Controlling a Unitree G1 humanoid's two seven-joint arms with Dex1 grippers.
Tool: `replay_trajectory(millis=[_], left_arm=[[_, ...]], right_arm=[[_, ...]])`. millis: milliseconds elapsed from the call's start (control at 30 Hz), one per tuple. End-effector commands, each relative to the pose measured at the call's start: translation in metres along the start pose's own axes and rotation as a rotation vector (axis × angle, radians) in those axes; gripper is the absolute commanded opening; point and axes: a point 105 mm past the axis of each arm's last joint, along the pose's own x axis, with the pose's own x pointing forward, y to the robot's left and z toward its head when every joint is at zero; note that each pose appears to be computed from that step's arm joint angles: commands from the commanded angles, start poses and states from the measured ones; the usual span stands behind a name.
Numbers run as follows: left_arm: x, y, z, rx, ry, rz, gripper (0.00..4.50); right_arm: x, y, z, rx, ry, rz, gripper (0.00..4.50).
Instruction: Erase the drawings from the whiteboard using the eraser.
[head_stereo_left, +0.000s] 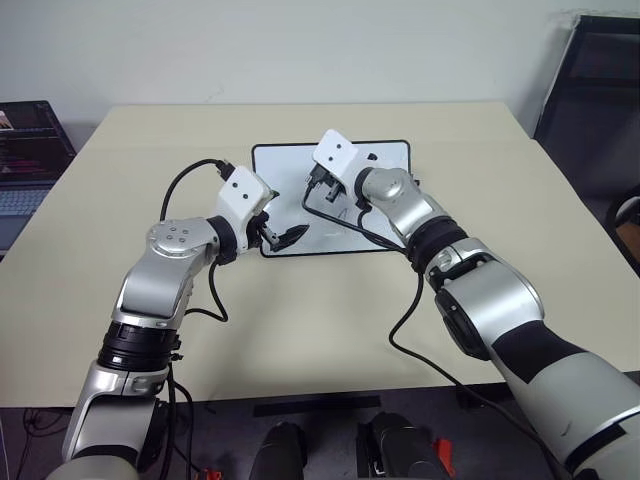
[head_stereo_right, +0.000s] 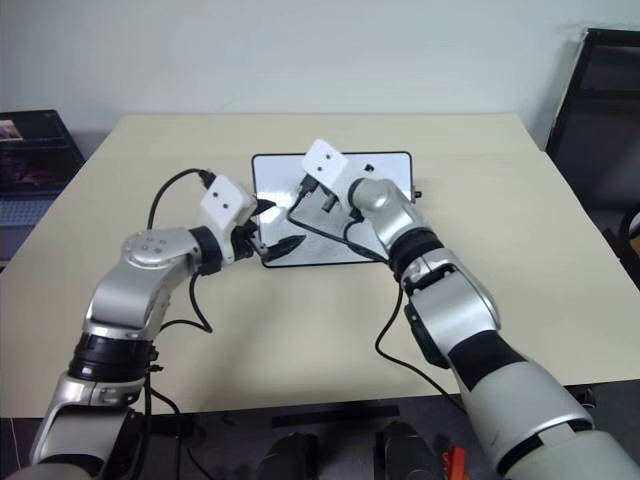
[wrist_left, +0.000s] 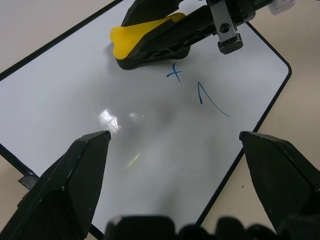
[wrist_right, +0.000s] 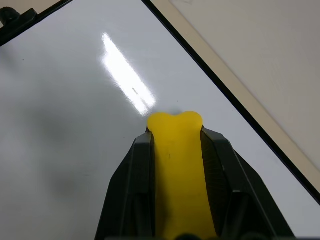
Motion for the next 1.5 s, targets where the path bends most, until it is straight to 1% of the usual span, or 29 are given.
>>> replay_trajectory(millis=[33, 233, 400, 500, 667, 800, 900, 967, 1000, 1067, 1133, 1233, 1333, 1500], left_arm=[[-0.003, 0.004, 0.014, 0.042, -0.041, 0.014, 4.50], [-0.001, 0.004, 0.013, 0.038, -0.042, 0.007, 4.50], [0.002, 0.004, 0.014, 0.037, -0.046, -0.002, 4.50], [0.004, 0.003, 0.014, 0.038, -0.049, -0.008, 4.50], [0.005, 0.004, 0.015, 0.039, -0.051, -0.009, 4.50], [0.005, 0.004, 0.014, 0.038, -0.051, -0.009, 4.50], [0.005, 0.005, 0.014, 0.036, -0.052, -0.006, 4.50], [0.004, 0.006, 0.015, 0.035, -0.052, 0.000, 4.50], [0.003, 0.007, 0.015, 0.034, -0.052, 0.004, 4.50], [0.002, 0.009, 0.015, 0.030, -0.054, 0.014, 4.50], [0.001, 0.009, 0.015, 0.025, -0.055, 0.019, 4.50], [0.000, 0.009, 0.014, 0.018, -0.052, 0.024, 4.50], [-0.005, 0.008, 0.008, 0.003, -0.033, 0.015, 4.50], [-0.012, 0.010, 0.001, -0.026, -0.020, 0.034, 4.50]], right_arm=[[-0.005, -0.012, -0.009, 0.004, 0.027, -0.011, 0.96], [-0.012, -0.010, -0.033, -0.073, 0.075, 0.038, 0.96], [-0.017, -0.012, -0.045, -0.059, 0.101, 0.034, 0.96], [-0.018, -0.015, -0.045, -0.021, 0.091, 0.029, 0.96], [-0.023, -0.017, -0.048, -0.021, 0.084, 0.033, 0.96], [-0.026, -0.023, -0.040, 0.042, 0.030, 0.009, 0.96], [-0.030, -0.030, -0.013, 0.153, -0.095, -0.005, 0.96], [-0.039, -0.038, 0.012, 0.274, -0.212, -0.011, 0.96], [-0.044, -0.042, 0.020, 0.312, -0.252, -0.011, 0.96], [-0.056, -0.048, 0.030, 0.361, -0.306, -0.012, 0.96], [-0.070, -0.051, 0.033, 0.389, -0.337, -0.007, 0.96], [-0.085, -0.049, 0.034, 0.398, -0.351, 0.001, 0.96], [-0.106, -0.036, 0.029, 0.386, -0.360, 0.035, 0.96], [-0.137, -0.014, 0.000, 0.411, -0.310, 0.064, 0.96]])
